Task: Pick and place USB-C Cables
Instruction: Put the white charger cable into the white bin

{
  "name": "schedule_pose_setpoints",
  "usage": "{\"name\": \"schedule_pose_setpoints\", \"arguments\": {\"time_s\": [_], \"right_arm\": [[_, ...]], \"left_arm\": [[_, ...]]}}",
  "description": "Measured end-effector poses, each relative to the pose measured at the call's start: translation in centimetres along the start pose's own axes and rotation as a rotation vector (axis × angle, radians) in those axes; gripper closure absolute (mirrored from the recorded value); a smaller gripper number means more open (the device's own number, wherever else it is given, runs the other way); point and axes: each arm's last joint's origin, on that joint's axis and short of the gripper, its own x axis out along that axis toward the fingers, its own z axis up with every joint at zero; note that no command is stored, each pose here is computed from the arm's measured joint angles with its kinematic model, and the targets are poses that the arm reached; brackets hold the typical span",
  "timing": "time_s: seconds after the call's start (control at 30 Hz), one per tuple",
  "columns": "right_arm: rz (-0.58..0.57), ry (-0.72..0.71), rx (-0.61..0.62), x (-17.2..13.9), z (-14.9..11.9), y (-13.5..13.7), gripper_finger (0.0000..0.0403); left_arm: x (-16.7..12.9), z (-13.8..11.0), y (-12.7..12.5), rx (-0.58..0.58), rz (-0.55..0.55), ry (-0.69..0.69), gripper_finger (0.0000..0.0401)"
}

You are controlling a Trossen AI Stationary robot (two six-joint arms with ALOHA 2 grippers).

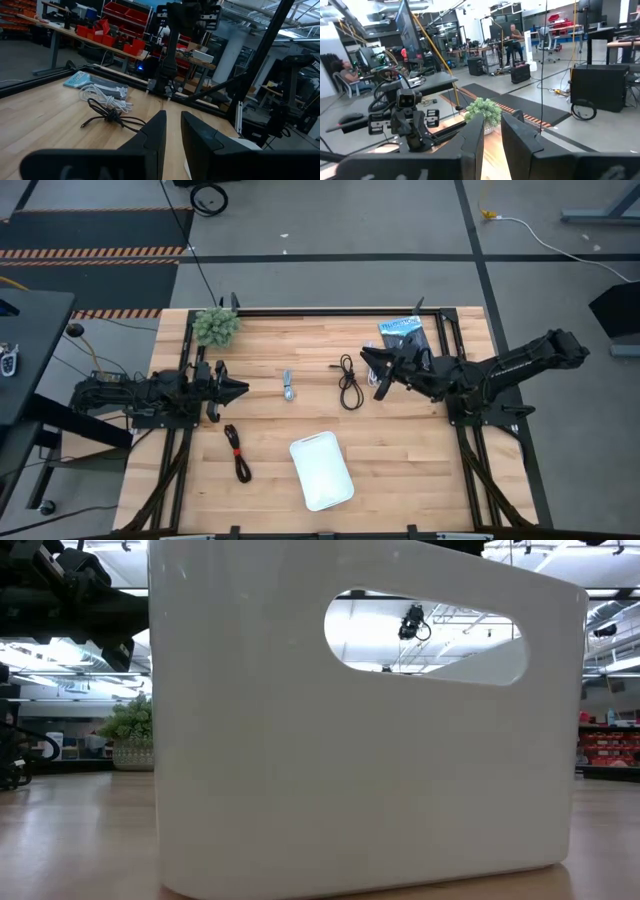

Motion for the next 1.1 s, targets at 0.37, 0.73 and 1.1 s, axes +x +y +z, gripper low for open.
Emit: {"name": "schedule_pose_setpoints", "arguments": {"time_s": [0.37,0.73,1.1], "right_arm": [[-0.017,0.001,0.055,0.24,-0.02,-0.32,0.033],[-0.032,-0.001,0.124,0.24,-0.02,-0.37,0.033],[-0.077,-0.012,0.132,0.54,0.04,-0.84,0.033]], "left_arm": [[0.0,-0.01,0.0,0.0,0.0,0.0,0.0335],[0.0,-0.01,0.0,0.0,0.0,0.0,0.0335],[0.0,-0.01,0.0,0.0,0.0,0.001,0.0335]]}}
